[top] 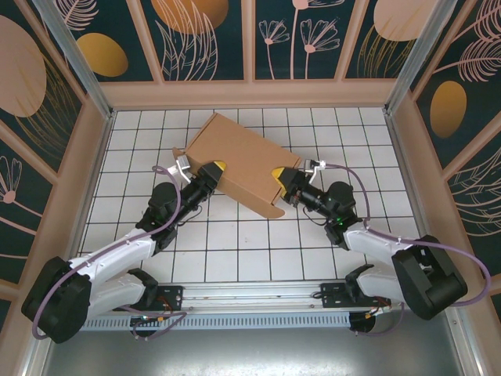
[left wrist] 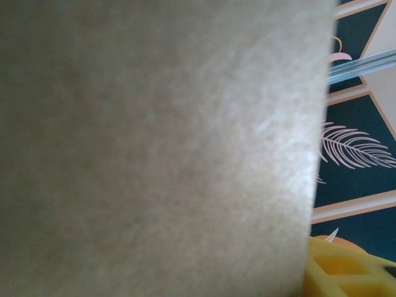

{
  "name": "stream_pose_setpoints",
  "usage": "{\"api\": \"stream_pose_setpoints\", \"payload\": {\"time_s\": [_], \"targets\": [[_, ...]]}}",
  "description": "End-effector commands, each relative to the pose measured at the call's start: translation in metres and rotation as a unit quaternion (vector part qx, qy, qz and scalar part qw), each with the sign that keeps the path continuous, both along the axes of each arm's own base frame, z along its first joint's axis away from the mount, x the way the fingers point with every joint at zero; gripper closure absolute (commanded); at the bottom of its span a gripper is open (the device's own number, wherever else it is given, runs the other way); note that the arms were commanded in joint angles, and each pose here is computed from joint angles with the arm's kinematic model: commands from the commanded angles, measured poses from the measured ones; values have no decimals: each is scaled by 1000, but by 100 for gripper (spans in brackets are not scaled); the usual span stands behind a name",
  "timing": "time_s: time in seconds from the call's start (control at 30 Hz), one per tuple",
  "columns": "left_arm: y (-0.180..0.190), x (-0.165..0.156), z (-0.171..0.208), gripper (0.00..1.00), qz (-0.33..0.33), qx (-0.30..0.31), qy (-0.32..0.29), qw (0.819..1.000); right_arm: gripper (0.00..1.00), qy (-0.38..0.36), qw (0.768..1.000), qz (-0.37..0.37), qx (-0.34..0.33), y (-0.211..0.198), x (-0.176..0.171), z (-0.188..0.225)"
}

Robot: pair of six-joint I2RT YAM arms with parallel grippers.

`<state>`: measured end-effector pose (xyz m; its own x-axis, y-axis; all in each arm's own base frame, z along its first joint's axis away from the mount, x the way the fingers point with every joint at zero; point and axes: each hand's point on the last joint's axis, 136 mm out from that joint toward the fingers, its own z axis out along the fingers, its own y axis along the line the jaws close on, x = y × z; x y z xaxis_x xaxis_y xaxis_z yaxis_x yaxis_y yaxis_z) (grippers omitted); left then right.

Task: Fold the paper box

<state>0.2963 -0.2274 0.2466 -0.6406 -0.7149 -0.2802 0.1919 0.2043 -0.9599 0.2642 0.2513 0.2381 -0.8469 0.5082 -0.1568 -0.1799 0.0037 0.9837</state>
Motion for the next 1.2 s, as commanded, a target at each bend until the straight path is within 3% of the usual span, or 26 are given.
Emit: {"api": "stream_pose_setpoints", "payload": {"time_s": [0.0,0.07,0.17,0.27,0.5,0.63,0.73,0.8,0.9,0.97,1.1,1.17], "targets": [[6,6,1,42,20,14,-3,1000,49,-31,999,29,-25,9,-13,1],[8,5,-2,40,24,28,-2,999,53,-17,999,24,-23,8,-13,-1],[14,-2,-10,27,27,67,-1,997,56,5,1000,7,-8,-3,-3,2],[28,-15,-18,24,33,123,-9,992,58,20,1000,-14,-13,-15,6,2],[62,-44,-9,29,42,266,-24,963,58,60,996,-46,-42,-45,27,-12],[59,-48,14,30,4,365,-59,929,58,75,996,-31,-41,-47,29,-13],[48,-44,34,27,-12,461,-122,879,57,77,996,-16,-48,-44,28,-13],[39,-39,38,25,-19,534,-160,830,57,83,996,-5,-45,-43,27,-15],[17,-31,38,24,-36,640,-212,738,57,85,996,9,-37,-41,25,-15],[2,-28,41,23,-42,678,-258,687,56,85,996,19,-34,-39,24,-14],[-15,-25,38,22,-65,714,-335,612,56,82,996,33,-24,-37,21,-10],[-26,-31,18,22,-108,735,-370,558,56,79,996,41,-17,-36,20,-5]]}}
